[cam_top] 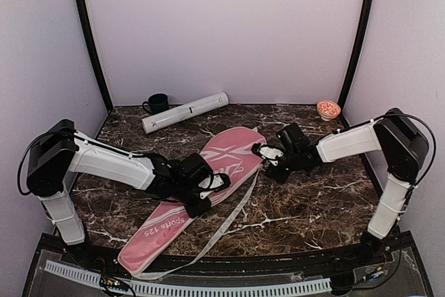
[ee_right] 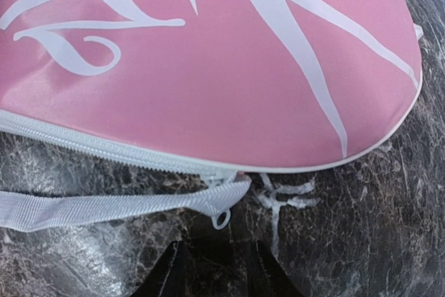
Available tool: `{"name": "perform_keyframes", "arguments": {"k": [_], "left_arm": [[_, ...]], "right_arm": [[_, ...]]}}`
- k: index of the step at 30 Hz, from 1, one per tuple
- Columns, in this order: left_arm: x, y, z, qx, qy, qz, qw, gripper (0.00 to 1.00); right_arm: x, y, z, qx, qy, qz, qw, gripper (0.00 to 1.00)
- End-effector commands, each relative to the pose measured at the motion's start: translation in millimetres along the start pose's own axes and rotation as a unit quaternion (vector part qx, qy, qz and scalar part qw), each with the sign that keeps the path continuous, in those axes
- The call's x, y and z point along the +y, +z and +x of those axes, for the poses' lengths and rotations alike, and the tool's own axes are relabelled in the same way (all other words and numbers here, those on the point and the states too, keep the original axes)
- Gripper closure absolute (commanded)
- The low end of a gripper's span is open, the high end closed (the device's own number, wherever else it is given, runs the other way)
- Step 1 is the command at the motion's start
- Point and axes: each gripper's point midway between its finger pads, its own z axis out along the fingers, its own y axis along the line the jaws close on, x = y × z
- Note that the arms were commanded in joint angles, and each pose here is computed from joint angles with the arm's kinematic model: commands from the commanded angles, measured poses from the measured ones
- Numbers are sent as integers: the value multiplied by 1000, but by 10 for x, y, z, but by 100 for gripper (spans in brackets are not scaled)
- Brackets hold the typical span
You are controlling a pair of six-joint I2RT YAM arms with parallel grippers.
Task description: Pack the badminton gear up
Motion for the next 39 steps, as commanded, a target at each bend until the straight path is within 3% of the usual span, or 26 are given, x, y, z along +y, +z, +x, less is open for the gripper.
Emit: {"name": "perform_keyframes", "arguments": {"k": [1, 8, 19, 26, 30, 39], "left_arm": [[-1, -55, 188, 26, 2, 6, 1000, 81], [16, -54, 164, 20, -5, 8, 1000, 81], [84, -28, 178, 19, -32, 8, 999, 82], [129, 33, 175, 20, -59, 19, 998, 90], [139, 59, 161, 15, -72, 33, 997, 99], [-6, 134, 51, 2, -89, 84, 992, 100]], "right_arm": [[-44, 75, -142, -4, -23, 12, 1000, 69], [32, 202, -107, 20, -44, -2, 999, 75], [57, 257, -30, 43, -33, 0, 999, 96], [96, 194, 56, 50, -19, 6, 999, 100], [136, 207, 38, 51, -4, -2, 999, 100], [608, 160, -378, -7, 15, -65, 998, 100]]}}
